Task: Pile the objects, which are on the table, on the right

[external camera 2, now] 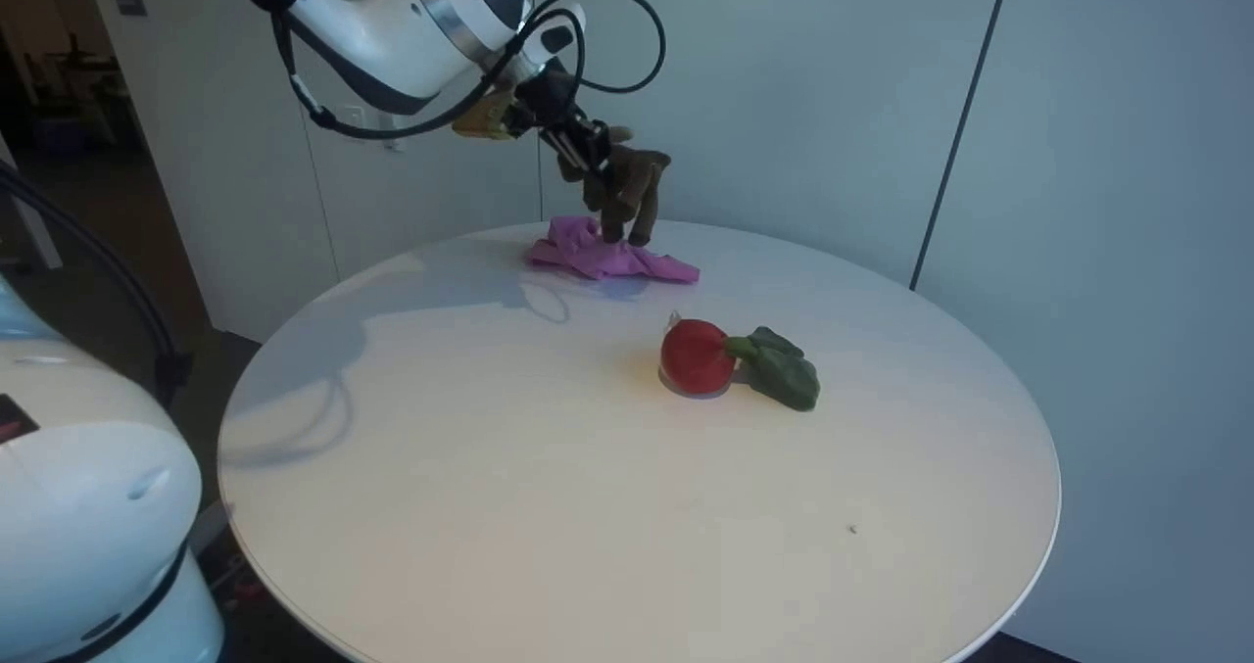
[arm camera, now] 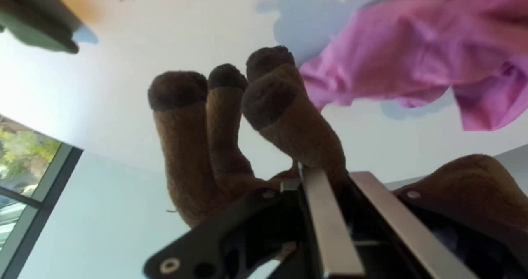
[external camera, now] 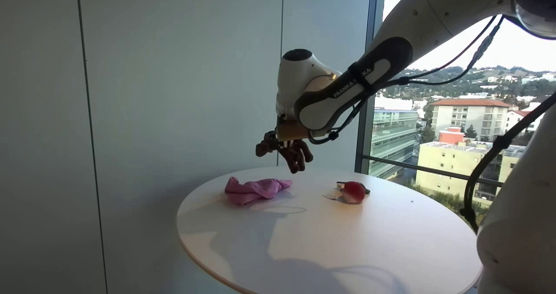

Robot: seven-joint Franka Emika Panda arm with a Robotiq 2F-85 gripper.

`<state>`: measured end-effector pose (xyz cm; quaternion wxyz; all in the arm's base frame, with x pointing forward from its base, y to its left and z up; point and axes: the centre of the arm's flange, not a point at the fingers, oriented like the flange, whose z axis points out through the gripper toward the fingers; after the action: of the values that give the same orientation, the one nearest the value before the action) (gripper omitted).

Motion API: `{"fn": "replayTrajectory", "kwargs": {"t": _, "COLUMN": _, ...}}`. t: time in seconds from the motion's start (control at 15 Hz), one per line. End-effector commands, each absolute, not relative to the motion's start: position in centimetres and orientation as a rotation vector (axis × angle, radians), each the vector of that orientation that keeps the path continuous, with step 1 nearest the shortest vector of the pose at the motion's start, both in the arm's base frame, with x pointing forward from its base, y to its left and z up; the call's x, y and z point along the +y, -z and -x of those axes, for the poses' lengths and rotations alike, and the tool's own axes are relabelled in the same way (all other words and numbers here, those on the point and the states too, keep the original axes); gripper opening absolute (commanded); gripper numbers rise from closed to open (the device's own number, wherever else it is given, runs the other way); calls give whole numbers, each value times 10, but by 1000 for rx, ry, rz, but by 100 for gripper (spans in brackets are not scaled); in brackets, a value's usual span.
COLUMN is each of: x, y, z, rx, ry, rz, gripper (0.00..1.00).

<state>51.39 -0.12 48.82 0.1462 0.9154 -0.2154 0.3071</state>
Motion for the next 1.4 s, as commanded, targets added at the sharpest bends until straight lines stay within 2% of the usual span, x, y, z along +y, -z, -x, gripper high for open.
{"fn": "replayTrajectory", "kwargs": {"t": 0.0, "x": -52, "y": -530, "z": -530, "rx": -721, "ry": -940, "rz": -2419, "gripper": 7}}
{"fn": "replayTrajectory", "kwargs": {"t": 0.4, "x": -125, "y": -503, "z": -527, "rx": -877, "ry": -779, "rz": -2084, "gripper": 7}}
{"fn": "replayTrajectory", "kwargs": {"t": 1.0, "x": -181, "y": -444, "z": -533, "rx": -1245, "ry": -179, "rz": -1903, "gripper": 7}}
{"fn": "replayTrajectory", "kwargs": {"t": 1.07, "x": -183, "y": -441, "z": -533, "rx": -1294, "ry": -127, "rz": -1878, "gripper": 35}}
{"fn": "replayTrajectory", "kwargs": {"t": 1.2, "x": -183, "y": -436, "z": -534, "rx": -1378, "ry": -21, "rz": -1847, "gripper": 42}}
{"fn": "replayTrajectory", "kwargs": {"t": 1.33, "x": -180, "y": -433, "z": -535, "rx": -1413, "ry": 30, "rz": -1843, "gripper": 58}}
